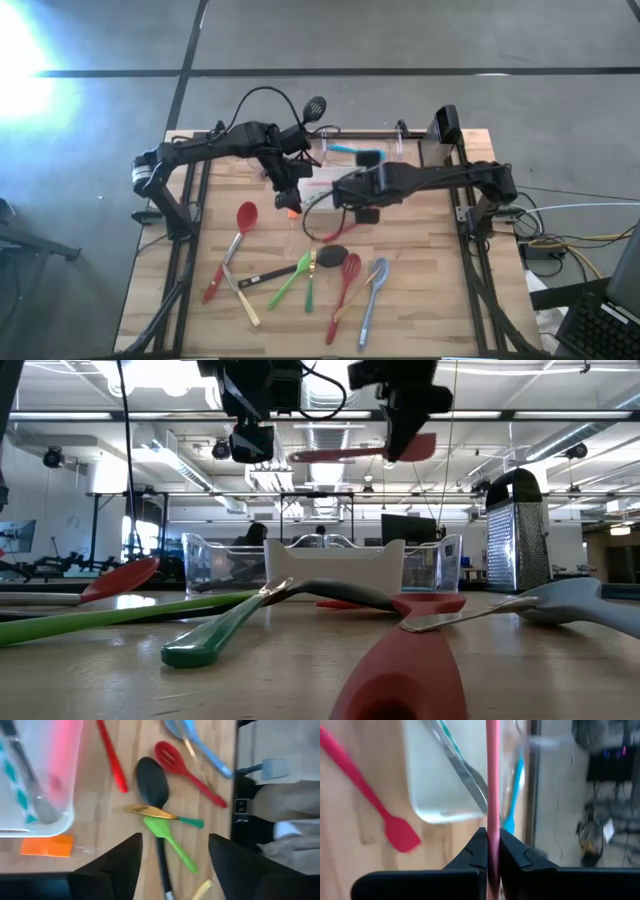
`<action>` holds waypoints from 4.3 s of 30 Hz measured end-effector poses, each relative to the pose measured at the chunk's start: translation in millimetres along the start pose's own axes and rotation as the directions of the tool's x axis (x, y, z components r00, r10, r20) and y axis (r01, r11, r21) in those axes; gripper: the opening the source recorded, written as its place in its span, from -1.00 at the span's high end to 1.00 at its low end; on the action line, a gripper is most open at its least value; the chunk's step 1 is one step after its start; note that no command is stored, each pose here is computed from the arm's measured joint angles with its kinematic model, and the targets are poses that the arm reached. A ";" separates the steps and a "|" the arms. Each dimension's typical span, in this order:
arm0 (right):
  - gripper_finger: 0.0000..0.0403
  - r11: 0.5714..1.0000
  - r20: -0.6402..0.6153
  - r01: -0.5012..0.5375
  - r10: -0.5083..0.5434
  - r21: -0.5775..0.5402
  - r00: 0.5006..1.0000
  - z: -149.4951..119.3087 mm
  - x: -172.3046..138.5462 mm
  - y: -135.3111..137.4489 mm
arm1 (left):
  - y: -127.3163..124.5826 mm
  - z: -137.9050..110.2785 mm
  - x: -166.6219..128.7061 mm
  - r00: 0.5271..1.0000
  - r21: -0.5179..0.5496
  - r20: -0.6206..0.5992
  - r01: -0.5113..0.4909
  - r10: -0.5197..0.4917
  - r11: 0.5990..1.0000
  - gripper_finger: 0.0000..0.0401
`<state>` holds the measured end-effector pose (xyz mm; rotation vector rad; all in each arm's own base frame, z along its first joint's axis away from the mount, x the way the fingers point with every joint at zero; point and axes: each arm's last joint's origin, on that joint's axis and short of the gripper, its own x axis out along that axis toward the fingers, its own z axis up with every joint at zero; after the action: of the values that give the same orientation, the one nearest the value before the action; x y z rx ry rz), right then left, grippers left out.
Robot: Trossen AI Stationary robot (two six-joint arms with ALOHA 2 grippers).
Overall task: Pick & Place Kitchen Items
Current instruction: Put the pink spatula into the right transparent bin, then adjust the white bin
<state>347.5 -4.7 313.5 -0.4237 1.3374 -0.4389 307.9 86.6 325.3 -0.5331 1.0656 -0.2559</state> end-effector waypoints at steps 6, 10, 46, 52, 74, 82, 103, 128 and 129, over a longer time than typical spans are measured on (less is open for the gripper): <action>0.95 0.998 -0.090 0.009 -0.004 0.063 0.996 -24.7 18.6 -25.1 | 2.6 -2.3 -0.4 0.997 0.051 -0.019 -0.077 0.078 0.996 -0.19; 0.95 0.987 -0.081 0.015 -0.003 0.158 0.997 -40.4 38.3 -54.5 | 3.8 -0.5 -0.9 0.991 0.110 0.001 -0.136 0.136 0.985 -0.19; 0.95 0.902 -0.022 -0.177 0.202 0.393 0.979 -80.3 172.7 -130.9 | -22.0 -58.5 57.6 0.593 0.352 0.804 -0.539 0.048 0.765 -0.18; 0.95 0.904 -0.032 -0.192 0.221 0.382 0.975 -79.1 190.3 -128.8 | -29.4 -89.4 39.8 0.500 0.349 0.865 -0.549 -0.037 0.760 -0.18; 0.92 0.906 -0.078 -0.224 0.269 0.360 0.960 -81.4 244.8 -122.0 | -29.3 -121.5 25.3 0.399 0.327 0.911 -0.545 -0.104 0.772 -0.18; 0.67 0.913 -0.054 -0.176 0.210 0.367 0.976 -80.5 230.8 -130.2 | -27.7 -122.3 27.8 0.423 0.313 0.902 -0.498 -0.088 0.809 -0.18; 0.58 0.771 0.494 -0.587 0.421 0.246 0.761 -43.3 102.3 -111.5 | -19.4 -129.4 38.3 0.464 0.288 0.884 -0.459 -0.049 0.841 -0.18; 0.96 0.741 0.443 -0.671 0.607 -0.015 0.660 36.0 142.8 36.8 | -19.3 -128.6 36.8 0.439 0.248 0.898 -0.450 -0.030 0.858 -0.18; 0.96 0.737 0.442 -0.676 0.611 -0.015 0.656 36.8 146.2 38.7 | -19.2 -128.6 36.8 0.438 0.247 0.899 -0.451 -0.028 0.858 -0.18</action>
<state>411.7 -48.3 178.6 0.1130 0.9299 0.1604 212.9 16.6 259.5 -0.0196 -0.0185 0.0408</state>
